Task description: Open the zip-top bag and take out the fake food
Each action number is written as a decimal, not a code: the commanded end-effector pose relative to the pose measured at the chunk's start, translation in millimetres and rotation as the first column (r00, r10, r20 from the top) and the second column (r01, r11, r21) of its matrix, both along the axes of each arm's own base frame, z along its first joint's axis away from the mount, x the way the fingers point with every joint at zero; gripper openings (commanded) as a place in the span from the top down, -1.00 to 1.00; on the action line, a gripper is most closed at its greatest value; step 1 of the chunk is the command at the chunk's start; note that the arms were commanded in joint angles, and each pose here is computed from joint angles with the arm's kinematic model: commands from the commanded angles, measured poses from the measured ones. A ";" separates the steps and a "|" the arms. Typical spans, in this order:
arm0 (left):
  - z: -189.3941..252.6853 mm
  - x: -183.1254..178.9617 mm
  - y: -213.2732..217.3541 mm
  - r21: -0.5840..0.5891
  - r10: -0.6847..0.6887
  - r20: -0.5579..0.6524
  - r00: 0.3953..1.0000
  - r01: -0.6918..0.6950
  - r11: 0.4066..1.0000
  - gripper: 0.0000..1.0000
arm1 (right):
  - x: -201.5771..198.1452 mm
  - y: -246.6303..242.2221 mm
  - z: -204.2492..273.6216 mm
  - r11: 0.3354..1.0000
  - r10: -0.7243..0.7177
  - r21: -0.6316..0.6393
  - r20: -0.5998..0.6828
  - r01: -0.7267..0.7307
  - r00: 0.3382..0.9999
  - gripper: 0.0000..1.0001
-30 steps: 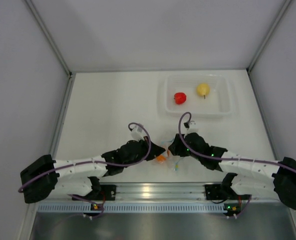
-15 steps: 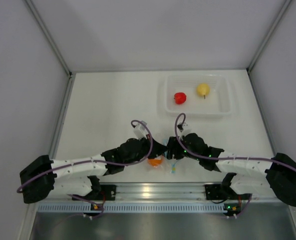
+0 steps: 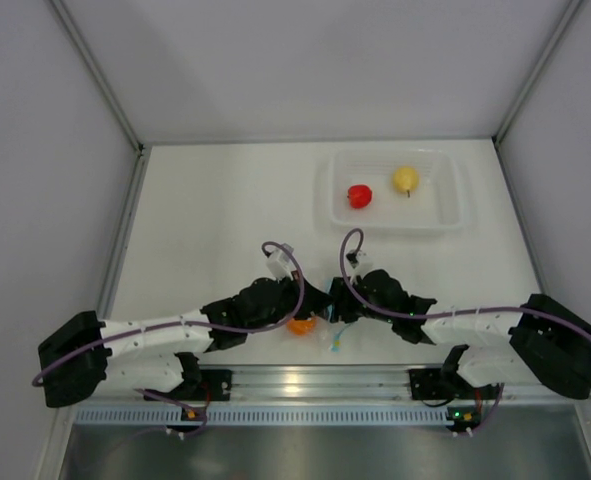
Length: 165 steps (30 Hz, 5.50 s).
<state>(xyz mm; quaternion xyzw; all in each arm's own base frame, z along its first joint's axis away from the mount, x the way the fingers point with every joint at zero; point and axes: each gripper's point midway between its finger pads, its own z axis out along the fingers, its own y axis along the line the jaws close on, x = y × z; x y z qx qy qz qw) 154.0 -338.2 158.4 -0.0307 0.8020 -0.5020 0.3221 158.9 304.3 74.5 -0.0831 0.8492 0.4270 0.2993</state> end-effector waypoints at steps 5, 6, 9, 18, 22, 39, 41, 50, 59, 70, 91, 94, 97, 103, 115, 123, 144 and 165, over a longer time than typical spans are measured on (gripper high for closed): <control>16.0 -1.4 -7.1 -0.068 0.007 0.050 0.999 -0.003 0.998 1.00 | -11.4 37.8 52.4 0.983 0.054 0.172 0.035 -0.059 0.998 0.17; 10.9 -3.2 -5.5 -0.059 0.010 0.046 0.999 -0.007 0.998 1.00 | -6.5 34.2 48.4 0.987 0.011 0.160 0.021 -0.014 1.000 0.17; 9.0 0.5 -0.6 -0.059 0.055 0.048 0.997 -0.052 0.997 1.00 | -3.5 30.9 49.5 0.984 -0.044 0.173 -0.003 0.044 0.999 0.28; 32.6 1.6 -11.5 -0.100 0.153 0.082 0.985 -0.145 0.984 1.00 | 13.6 -10.8 53.9 0.942 -0.269 0.206 -0.003 0.264 0.963 0.29; 50.1 -8.2 -30.6 -0.178 0.134 0.081 0.988 -0.118 0.977 1.00 | 14.6 -24.8 46.6 0.948 -0.294 0.139 0.027 0.287 0.955 0.29; 44.6 -18.8 -42.0 -0.320 0.078 -0.038 0.996 -0.086 0.944 1.00 | 16.2 -127.4 37.5 0.853 -0.337 -0.320 0.268 0.413 0.902 0.27; 30.7 -14.6 -24.4 -0.310 0.127 -0.064 0.990 -0.141 0.940 1.00 | 17.0 -122.2 33.1 0.850 -0.318 -0.346 0.262 0.396 0.911 0.26; -18.3 -14.0 23.6 -0.240 0.216 -0.122 0.969 -0.240 0.940 1.00 | 3.0 -81.0 21.9 0.861 -0.140 -0.451 0.236 0.236 0.962 0.14; -31.9 -15.4 32.1 -0.217 0.227 -0.135 0.964 -0.253 0.943 1.00 | -7.9 -38.7 42.4 0.945 -0.033 -0.310 0.215 0.100 0.976 0.01; -42.1 -16.2 32.2 -0.195 0.230 -0.158 0.960 -0.259 0.946 1.00 | -16.2 -29.9 25.6 0.927 0.027 -0.374 0.158 0.035 0.987 -0.18; -58.7 -17.0 43.2 -0.172 0.255 -0.187 0.949 -0.288 0.942 1.00 | -33.2 -40.3 -44.4 0.841 0.076 -0.539 0.049 -0.038 0.996 -0.36; -58.5 -16.7 44.3 -0.174 0.258 -0.186 0.948 -0.290 0.941 1.00 | -33.2 -39.8 -48.0 0.829 0.082 -0.557 0.044 -0.043 0.996 -0.37; -58.1 -17.0 45.2 -0.178 0.258 -0.187 0.948 -0.291 0.940 1.00 | -32.8 -47.7 -54.3 0.793 0.075 -0.608 0.044 -0.033 0.996 -0.37; -58.0 -16.3 49.5 -0.183 0.267 -0.186 0.946 -0.300 0.936 1.00 | -43.2 -55.8 -50.8 0.780 0.095 -0.623 0.029 -0.056 0.995 -0.34; -54.3 -14.3 49.3 -0.192 0.275 -0.180 0.945 -0.308 0.932 1.00 | -39.4 -69.3 -11.2 0.841 0.055 -0.541 0.117 0.017 0.992 -0.39; -51.6 -16.1 44.2 -0.192 0.256 -0.178 0.950 -0.289 0.938 1.00 | -32.2 -74.4 -15.7 0.817 0.011 -0.573 0.131 0.066 0.991 -0.41; -47.2 -14.3 46.7 -0.203 0.264 -0.162 0.951 -0.294 0.934 1.00 | -41.8 -84.0 -51.5 0.717 0.073 -0.696 0.051 -0.017 0.996 -0.49; -19.6 -13.8 16.4 -0.193 0.199 -0.063 0.978 -0.207 0.959 1.00 | -14.3 -38.6 35.2 0.846 0.062 -0.528 0.248 0.081 0.967 0.50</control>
